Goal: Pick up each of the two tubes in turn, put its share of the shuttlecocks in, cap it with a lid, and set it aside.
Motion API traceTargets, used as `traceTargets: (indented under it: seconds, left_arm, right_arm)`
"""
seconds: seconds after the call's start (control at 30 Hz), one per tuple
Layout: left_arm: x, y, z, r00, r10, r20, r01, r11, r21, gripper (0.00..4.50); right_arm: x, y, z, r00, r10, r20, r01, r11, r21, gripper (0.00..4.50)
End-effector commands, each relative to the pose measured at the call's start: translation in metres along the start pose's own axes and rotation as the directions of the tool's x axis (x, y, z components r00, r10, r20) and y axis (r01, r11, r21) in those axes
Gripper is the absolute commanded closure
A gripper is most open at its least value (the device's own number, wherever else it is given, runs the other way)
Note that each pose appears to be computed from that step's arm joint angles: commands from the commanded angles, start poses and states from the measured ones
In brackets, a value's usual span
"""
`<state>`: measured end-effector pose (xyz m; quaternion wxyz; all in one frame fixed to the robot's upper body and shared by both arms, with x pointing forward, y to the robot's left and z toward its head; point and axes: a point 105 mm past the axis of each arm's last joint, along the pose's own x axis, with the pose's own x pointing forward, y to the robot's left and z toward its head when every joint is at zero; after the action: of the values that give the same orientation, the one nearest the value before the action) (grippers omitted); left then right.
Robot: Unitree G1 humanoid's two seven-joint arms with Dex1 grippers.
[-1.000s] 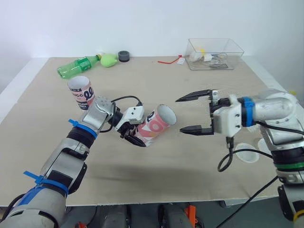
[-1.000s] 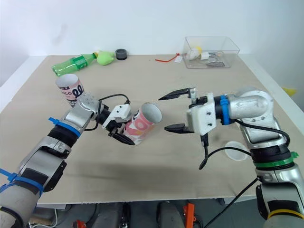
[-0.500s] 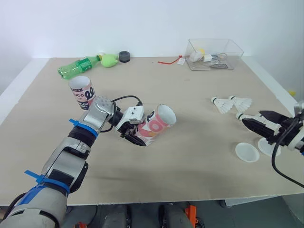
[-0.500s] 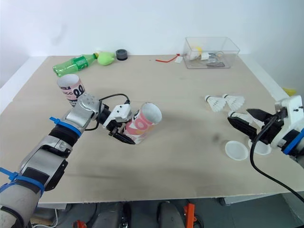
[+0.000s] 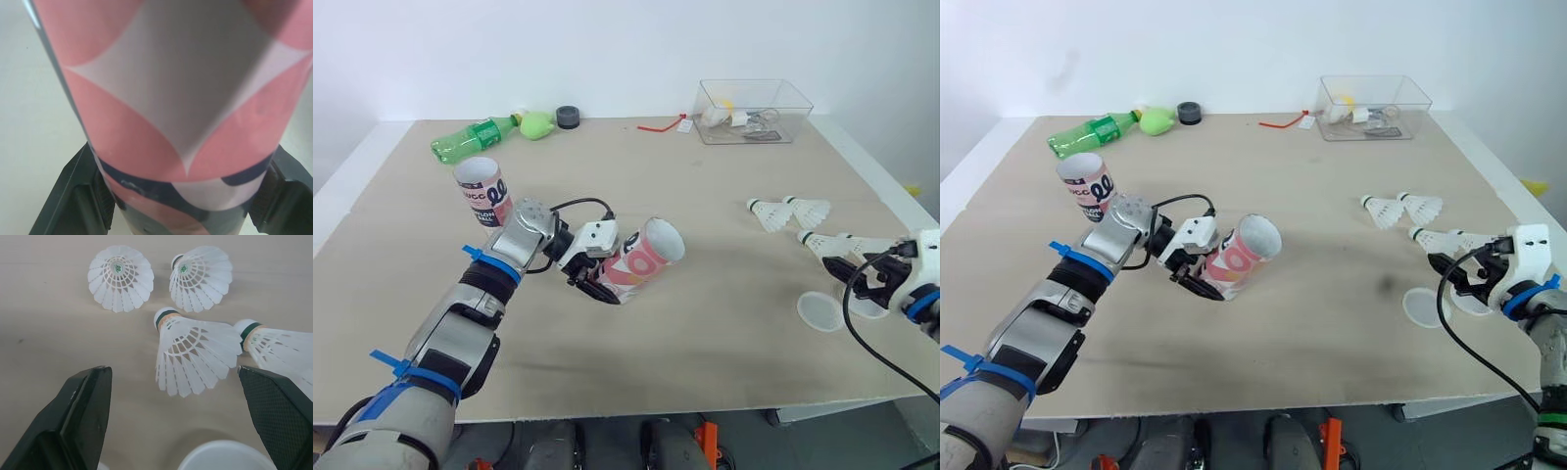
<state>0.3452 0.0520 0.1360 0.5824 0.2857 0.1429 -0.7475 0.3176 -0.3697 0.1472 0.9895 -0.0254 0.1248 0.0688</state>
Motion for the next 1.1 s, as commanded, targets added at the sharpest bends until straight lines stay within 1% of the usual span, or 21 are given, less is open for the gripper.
traceTargets:
  seconds: [0.03, 0.23, 0.57, 0.6, 0.67, 0.7, 0.73, 0.8, 0.9, 0.93, 1.1]
  left_arm:
    - [-0.004, -0.001, 0.007, 1.000, 0.004, 0.016, -0.005, 1.000, 0.025, 1.66]
    - [-0.004, -0.003, 0.005, 1.000, 0.005, 0.014, -0.006, 1.000, 0.016, 1.66]
    - [-0.006, -0.003, 0.004, 1.000, 0.011, 0.013, -0.011, 1.000, 0.008, 1.66]
    - [-0.006, -0.003, 0.004, 1.000, 0.011, 0.012, -0.012, 1.000, 0.008, 1.66]
    - [-0.007, -0.003, 0.004, 1.000, 0.013, 0.011, -0.013, 1.000, 0.006, 1.66]
    - [-0.007, -0.004, 0.003, 1.000, 0.014, 0.011, -0.014, 1.000, 0.005, 1.66]
    - [-0.007, -0.004, 0.003, 1.000, 0.014, 0.010, -0.014, 1.000, 0.004, 1.66]
    - [-0.008, -0.004, 0.003, 1.000, 0.015, 0.010, -0.015, 1.000, 0.004, 1.66]
    - [-0.007, -0.004, 0.001, 1.000, 0.015, 0.007, -0.015, 1.000, 0.000, 1.66]
    - [-0.007, -0.004, 0.001, 1.000, 0.015, 0.008, -0.015, 1.000, -0.002, 1.66]
    - [-0.007, -0.003, 0.001, 1.000, 0.015, 0.007, -0.015, 1.000, -0.002, 1.66]
  right_arm:
    - [0.002, 0.000, 0.015, 0.999, 0.014, 0.043, -0.013, 1.000, -0.024, 0.08]
    - [0.015, 0.006, 0.016, 0.999, 0.041, 0.033, -0.040, 0.999, -0.027, 0.08]
    - [0.037, 0.004, 0.012, 0.999, 0.026, 0.021, -0.025, 1.000, -0.010, 0.08]
    - [0.038, 0.004, 0.012, 0.999, 0.026, 0.024, -0.026, 1.000, -0.004, 0.30]
    - [0.039, 0.003, 0.010, 1.000, 0.019, 0.022, -0.019, 1.000, -0.003, 0.90]
    - [0.040, 0.002, 0.010, 1.000, 0.018, 0.021, -0.018, 1.000, -0.001, 1.45]
    - [0.040, 0.001, 0.009, 1.000, 0.012, 0.021, -0.012, 1.000, -0.006, 1.84]
    - [0.040, 0.001, 0.009, 1.000, 0.013, 0.021, -0.012, 1.000, -0.015, 2.88]
    - [0.040, 0.003, 0.010, 0.999, 0.025, 0.030, -0.024, 1.000, -0.019, 4.25]
    - [0.041, 0.003, 0.011, 0.999, 0.026, 0.033, -0.026, 0.999, -0.022, 4.42]
    - [0.040, 0.004, 0.015, 0.998, 0.034, 0.050, -0.033, 0.999, -0.037, 4.42]
